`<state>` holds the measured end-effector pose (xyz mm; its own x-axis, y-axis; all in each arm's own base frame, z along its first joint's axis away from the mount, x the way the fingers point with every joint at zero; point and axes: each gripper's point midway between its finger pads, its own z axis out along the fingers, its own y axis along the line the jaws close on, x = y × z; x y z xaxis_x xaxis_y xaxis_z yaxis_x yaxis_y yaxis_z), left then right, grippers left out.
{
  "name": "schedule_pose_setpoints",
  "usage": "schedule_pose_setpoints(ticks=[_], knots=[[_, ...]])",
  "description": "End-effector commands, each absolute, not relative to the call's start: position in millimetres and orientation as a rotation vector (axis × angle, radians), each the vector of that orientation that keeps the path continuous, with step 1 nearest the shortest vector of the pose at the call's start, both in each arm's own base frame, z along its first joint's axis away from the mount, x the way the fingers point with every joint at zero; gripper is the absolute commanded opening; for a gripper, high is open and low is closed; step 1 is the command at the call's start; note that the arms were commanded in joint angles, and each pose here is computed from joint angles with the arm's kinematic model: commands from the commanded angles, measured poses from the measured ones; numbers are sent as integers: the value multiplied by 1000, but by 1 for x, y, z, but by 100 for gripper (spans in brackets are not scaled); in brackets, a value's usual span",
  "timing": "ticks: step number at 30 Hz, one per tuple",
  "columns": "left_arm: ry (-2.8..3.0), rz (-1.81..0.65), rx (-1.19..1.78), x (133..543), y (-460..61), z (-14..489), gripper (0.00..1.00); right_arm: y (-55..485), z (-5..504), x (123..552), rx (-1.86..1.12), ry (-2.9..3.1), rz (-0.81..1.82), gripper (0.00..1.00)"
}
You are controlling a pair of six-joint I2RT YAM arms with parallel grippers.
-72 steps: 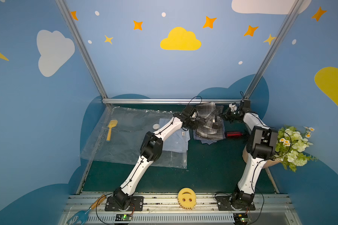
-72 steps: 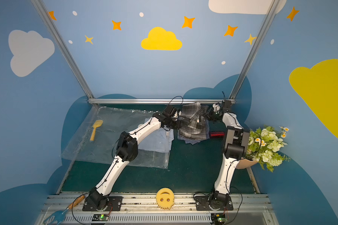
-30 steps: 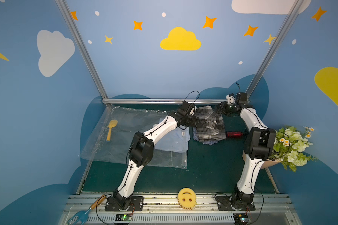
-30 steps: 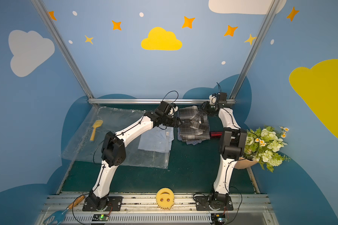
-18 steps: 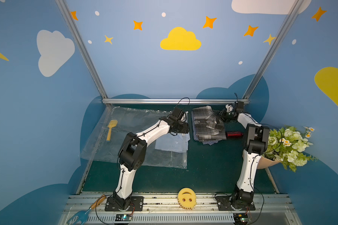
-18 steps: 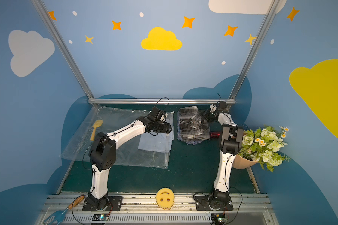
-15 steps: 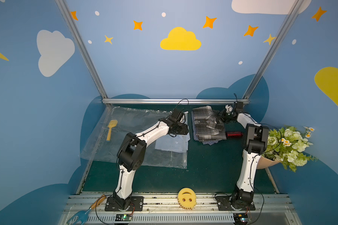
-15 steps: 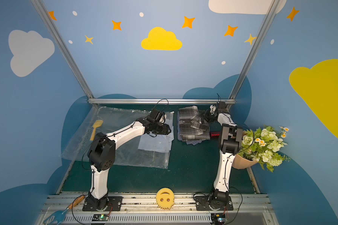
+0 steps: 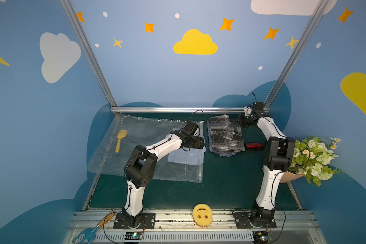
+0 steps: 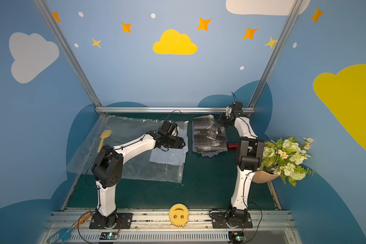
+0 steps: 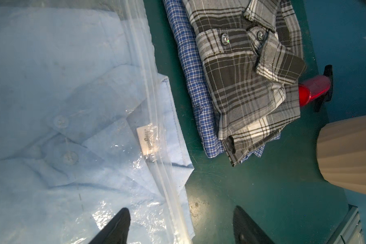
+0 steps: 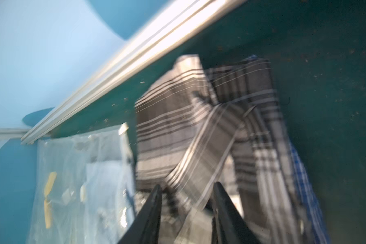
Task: Take the shirt out of the vacuum bag
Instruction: Place the shirt at the center of the board, then open the vacuum bag at the center of the board.
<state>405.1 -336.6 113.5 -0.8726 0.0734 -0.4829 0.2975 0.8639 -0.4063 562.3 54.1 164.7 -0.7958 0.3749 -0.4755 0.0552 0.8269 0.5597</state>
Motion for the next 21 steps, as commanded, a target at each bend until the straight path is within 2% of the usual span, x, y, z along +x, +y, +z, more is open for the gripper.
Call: schedule_pose_setpoints(ticks=[1, 7, 13, 17, 21], knots=[[2573, -569, 334, 403, -341, 102, 78, 63, 198, 536, 275, 2374, 720, 40], [2602, -504, 340, 399, -337, 84, 79, 98, 203, 480, 257, 2324, 859, 48], [2629, -317, 424, 392, -328, 71, 79, 126, 179, 429, 258, 2369, 965, 48], [2651, -229, 478, 382, -327, 60, 79, 131, 152, 413, 268, 2413, 976, 49], [2659, -156, 517, 372, -326, 57, 79, 141, 135, 414, 288, 2424, 1052, 52]])
